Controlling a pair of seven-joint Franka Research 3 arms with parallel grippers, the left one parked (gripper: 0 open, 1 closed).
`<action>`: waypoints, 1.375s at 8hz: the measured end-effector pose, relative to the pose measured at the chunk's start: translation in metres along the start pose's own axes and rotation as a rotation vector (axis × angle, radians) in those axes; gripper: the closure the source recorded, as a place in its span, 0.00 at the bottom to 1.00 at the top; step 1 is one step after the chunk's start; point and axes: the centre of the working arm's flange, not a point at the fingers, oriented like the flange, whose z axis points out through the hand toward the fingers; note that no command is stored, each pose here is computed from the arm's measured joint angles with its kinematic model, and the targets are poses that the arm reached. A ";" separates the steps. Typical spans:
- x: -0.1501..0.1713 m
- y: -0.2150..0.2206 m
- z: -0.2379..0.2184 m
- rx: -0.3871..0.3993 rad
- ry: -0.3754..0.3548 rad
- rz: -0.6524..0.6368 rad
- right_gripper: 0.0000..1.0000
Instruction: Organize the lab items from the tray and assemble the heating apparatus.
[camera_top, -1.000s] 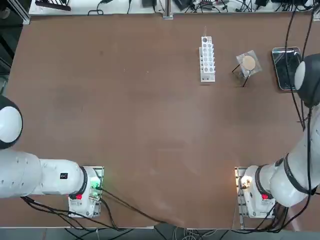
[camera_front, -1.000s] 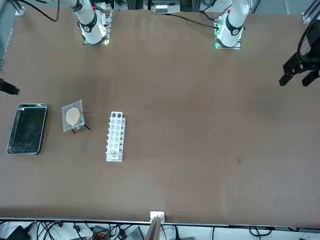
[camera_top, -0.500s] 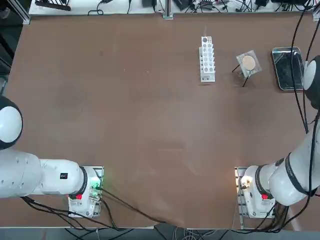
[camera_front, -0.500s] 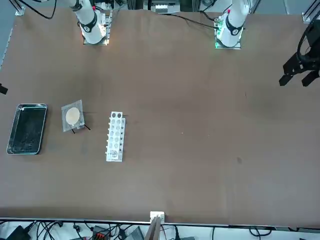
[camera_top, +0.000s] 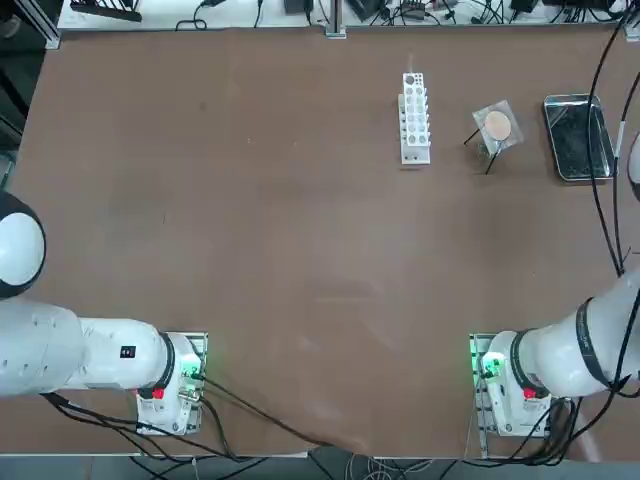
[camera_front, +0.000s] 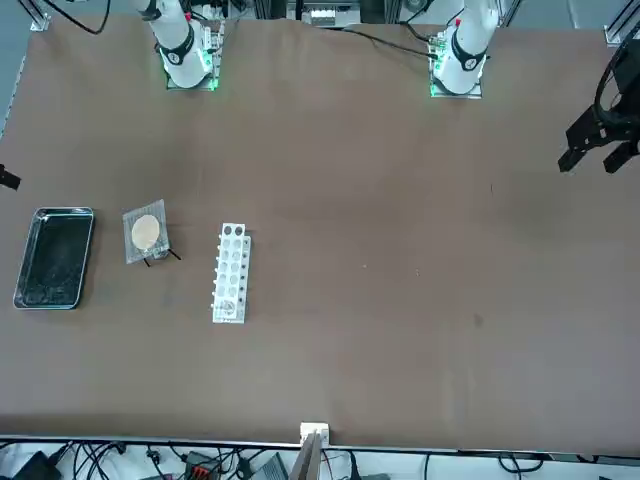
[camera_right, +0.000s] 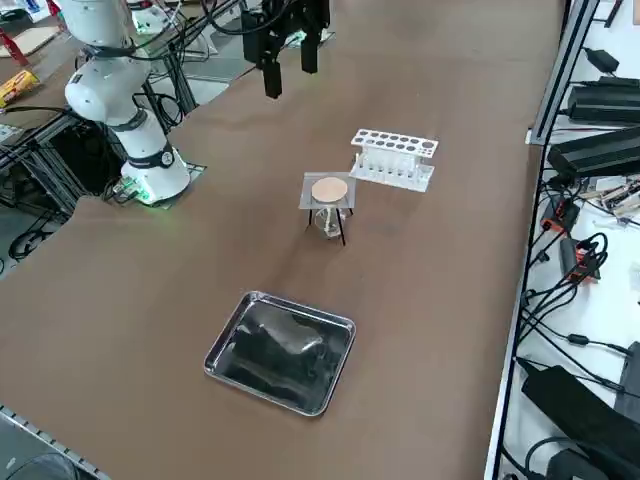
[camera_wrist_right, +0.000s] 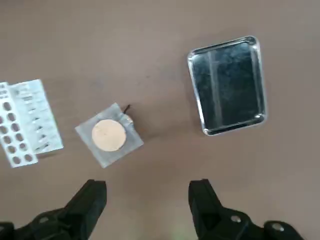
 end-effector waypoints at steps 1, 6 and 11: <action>-0.007 0.004 -0.003 0.030 -0.001 -0.011 0.00; -0.055 -0.035 0.000 0.017 0.055 -0.125 0.00; -0.083 -0.068 0.006 -0.014 0.081 -0.197 0.00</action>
